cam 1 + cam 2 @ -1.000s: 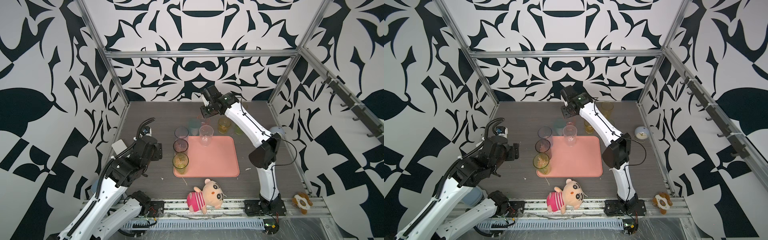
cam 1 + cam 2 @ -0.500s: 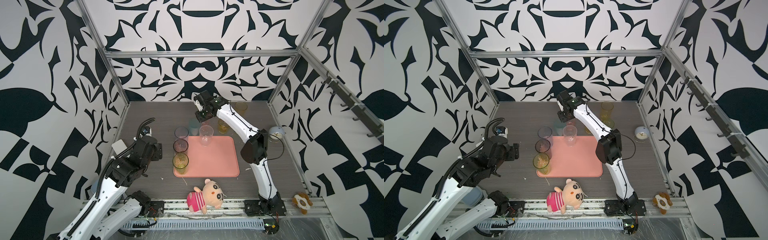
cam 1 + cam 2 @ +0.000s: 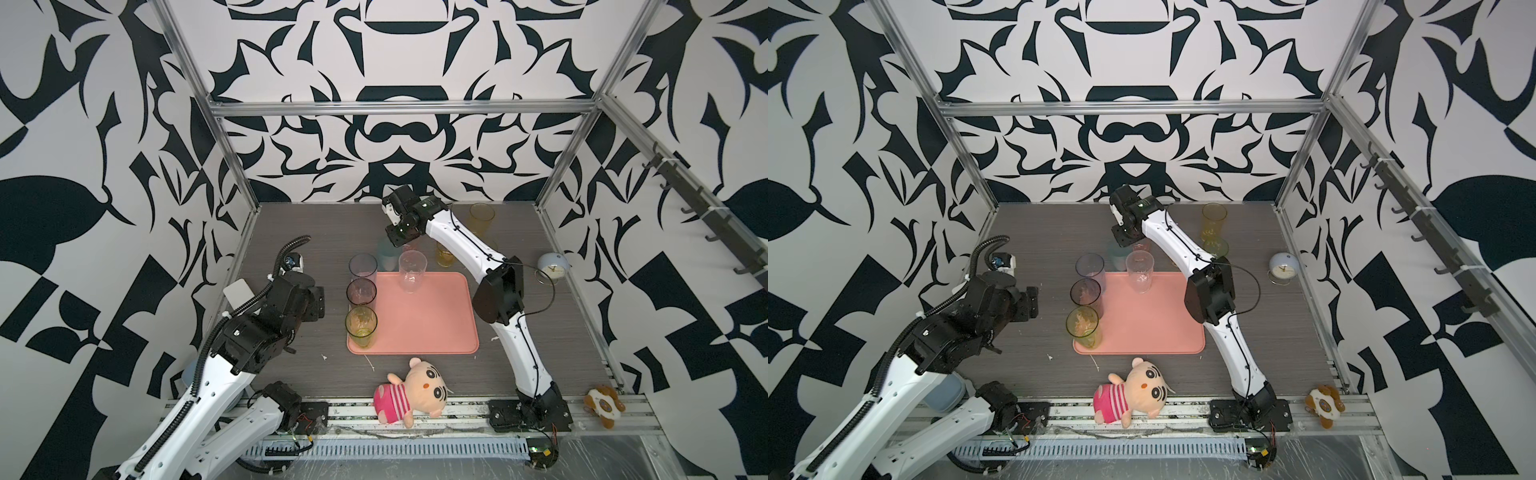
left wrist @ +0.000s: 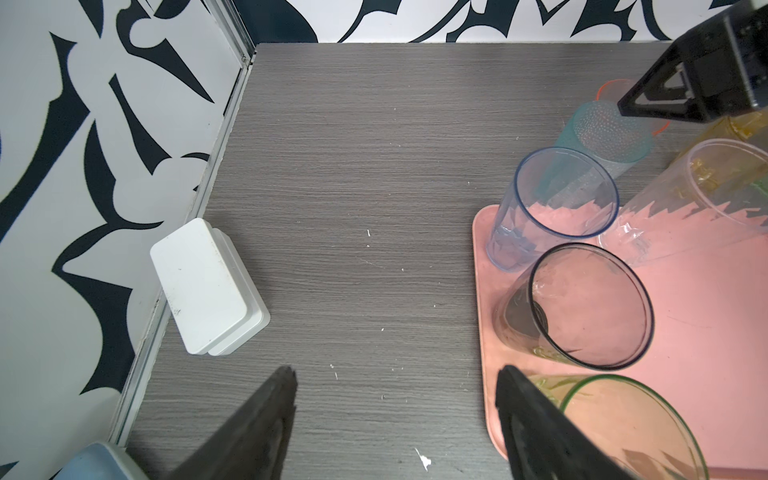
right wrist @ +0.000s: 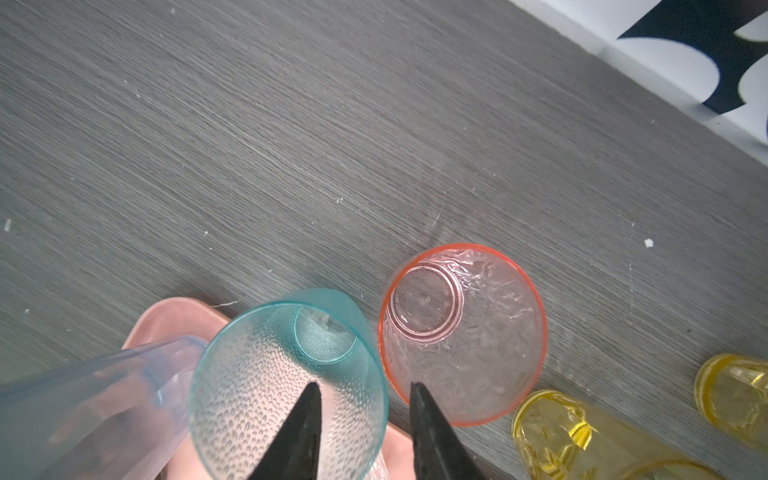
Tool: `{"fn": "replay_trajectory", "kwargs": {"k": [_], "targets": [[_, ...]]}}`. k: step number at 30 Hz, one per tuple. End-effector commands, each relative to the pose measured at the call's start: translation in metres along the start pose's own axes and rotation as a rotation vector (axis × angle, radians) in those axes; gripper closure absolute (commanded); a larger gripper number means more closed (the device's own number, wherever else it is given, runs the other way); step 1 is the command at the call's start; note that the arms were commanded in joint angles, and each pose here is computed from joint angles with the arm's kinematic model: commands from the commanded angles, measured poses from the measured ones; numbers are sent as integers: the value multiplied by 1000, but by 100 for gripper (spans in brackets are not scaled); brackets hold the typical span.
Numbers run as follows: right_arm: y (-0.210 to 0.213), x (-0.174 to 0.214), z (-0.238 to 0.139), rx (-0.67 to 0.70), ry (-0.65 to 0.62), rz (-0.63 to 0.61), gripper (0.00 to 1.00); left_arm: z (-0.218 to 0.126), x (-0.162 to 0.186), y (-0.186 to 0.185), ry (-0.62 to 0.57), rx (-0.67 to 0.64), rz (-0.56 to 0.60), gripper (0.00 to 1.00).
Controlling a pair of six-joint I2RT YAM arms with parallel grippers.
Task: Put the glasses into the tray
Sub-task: 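Move the right gripper over the teal dotted glass beyond the tray, then lower the right gripper around the teal dotted glass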
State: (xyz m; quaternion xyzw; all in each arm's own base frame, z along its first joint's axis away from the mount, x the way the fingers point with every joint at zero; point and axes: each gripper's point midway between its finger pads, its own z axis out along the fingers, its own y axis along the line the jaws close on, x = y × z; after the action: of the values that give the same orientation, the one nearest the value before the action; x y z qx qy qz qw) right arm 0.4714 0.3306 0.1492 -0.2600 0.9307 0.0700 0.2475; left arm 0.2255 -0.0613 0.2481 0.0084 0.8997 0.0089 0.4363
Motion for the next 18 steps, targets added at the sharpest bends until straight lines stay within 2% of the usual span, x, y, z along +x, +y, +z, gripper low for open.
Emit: {"fn": "replay_trajectory", "kwargs": {"k": [1,12,18], "targets": [[2,-15,-16,-2,-54,-10,61,2,3,2,4,-12,-4,21],[0,-11,-3,10,-33,-10,61,1,2,3,2,-11,-7,21],[2,-9,0,0,-27,-4,68,1,2,3,0,-12,-9,21]]}}
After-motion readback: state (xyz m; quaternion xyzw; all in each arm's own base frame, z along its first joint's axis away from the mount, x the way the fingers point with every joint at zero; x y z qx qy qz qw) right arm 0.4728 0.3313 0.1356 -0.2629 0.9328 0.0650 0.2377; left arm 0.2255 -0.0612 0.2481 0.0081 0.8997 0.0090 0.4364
